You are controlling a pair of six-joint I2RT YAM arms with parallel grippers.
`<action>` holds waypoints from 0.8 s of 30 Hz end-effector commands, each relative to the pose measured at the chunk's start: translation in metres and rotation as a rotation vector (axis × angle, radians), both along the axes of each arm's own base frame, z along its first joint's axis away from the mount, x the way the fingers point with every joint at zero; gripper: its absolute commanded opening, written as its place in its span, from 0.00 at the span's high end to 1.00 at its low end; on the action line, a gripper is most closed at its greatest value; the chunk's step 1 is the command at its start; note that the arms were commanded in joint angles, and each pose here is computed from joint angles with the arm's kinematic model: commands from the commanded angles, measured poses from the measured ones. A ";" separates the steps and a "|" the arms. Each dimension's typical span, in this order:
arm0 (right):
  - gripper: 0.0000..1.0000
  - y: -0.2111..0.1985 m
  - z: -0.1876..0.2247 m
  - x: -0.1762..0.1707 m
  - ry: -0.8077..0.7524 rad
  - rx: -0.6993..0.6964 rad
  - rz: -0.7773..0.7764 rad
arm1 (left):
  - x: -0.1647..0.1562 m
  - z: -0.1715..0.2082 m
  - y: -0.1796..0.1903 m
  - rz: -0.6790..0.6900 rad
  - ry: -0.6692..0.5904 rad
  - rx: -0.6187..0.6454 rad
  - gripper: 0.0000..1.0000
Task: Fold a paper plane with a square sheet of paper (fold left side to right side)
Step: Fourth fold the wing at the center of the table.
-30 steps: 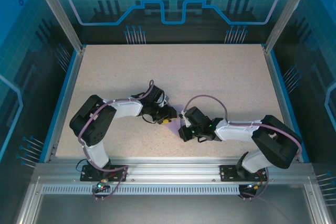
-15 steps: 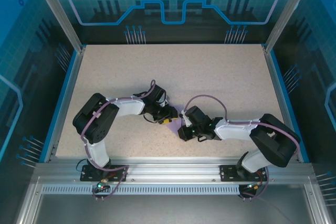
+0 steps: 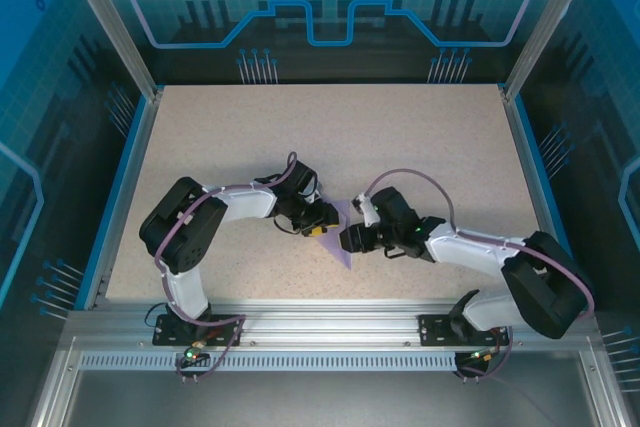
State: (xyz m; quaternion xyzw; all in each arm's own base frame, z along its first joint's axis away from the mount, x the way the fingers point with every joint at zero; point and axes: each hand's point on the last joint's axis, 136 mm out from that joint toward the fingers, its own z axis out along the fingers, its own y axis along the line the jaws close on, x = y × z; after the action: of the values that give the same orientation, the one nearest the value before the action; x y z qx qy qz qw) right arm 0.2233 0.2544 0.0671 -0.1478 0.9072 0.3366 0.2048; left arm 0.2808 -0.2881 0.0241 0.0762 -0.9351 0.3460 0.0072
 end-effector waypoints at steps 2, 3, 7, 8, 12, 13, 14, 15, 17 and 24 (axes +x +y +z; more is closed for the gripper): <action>0.57 -0.006 0.005 0.008 0.085 0.110 -0.023 | -0.007 -0.018 0.010 0.002 0.039 0.080 0.54; 0.57 -0.006 0.006 0.012 0.099 0.131 -0.029 | -0.007 -0.018 0.011 0.004 0.038 0.080 0.54; 0.59 0.004 0.005 0.024 0.140 0.176 -0.028 | -0.008 -0.018 0.011 0.001 0.039 0.080 0.54; 0.60 0.005 0.003 0.026 0.146 0.179 -0.031 | -0.008 -0.018 0.011 0.003 0.040 0.080 0.54; 0.62 0.006 -0.007 0.030 0.170 0.169 -0.053 | -0.008 -0.018 0.010 -0.001 0.039 0.078 0.54; 0.62 0.007 -0.008 0.031 0.173 0.173 -0.055 | -0.008 -0.018 0.010 0.000 0.039 0.078 0.54; 0.63 0.008 -0.008 0.030 0.176 0.178 -0.052 | -0.008 -0.017 0.010 0.000 0.038 0.078 0.54; 0.64 0.009 -0.009 0.030 0.183 0.183 -0.050 | -0.008 -0.017 0.010 0.000 0.037 0.078 0.54; 0.67 0.010 -0.013 0.028 0.198 0.184 -0.042 | -0.008 -0.018 0.010 0.000 0.038 0.079 0.54; 0.75 0.009 -0.019 0.028 0.214 0.170 -0.048 | -0.007 -0.016 0.009 0.000 0.034 0.077 0.54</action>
State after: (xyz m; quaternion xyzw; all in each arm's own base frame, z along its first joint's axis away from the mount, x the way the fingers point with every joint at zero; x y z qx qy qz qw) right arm 0.2444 0.2594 0.0425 -0.0701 0.9008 0.4104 0.1237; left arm 0.2805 -0.2883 0.0241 0.0759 -0.9352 0.3459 0.0075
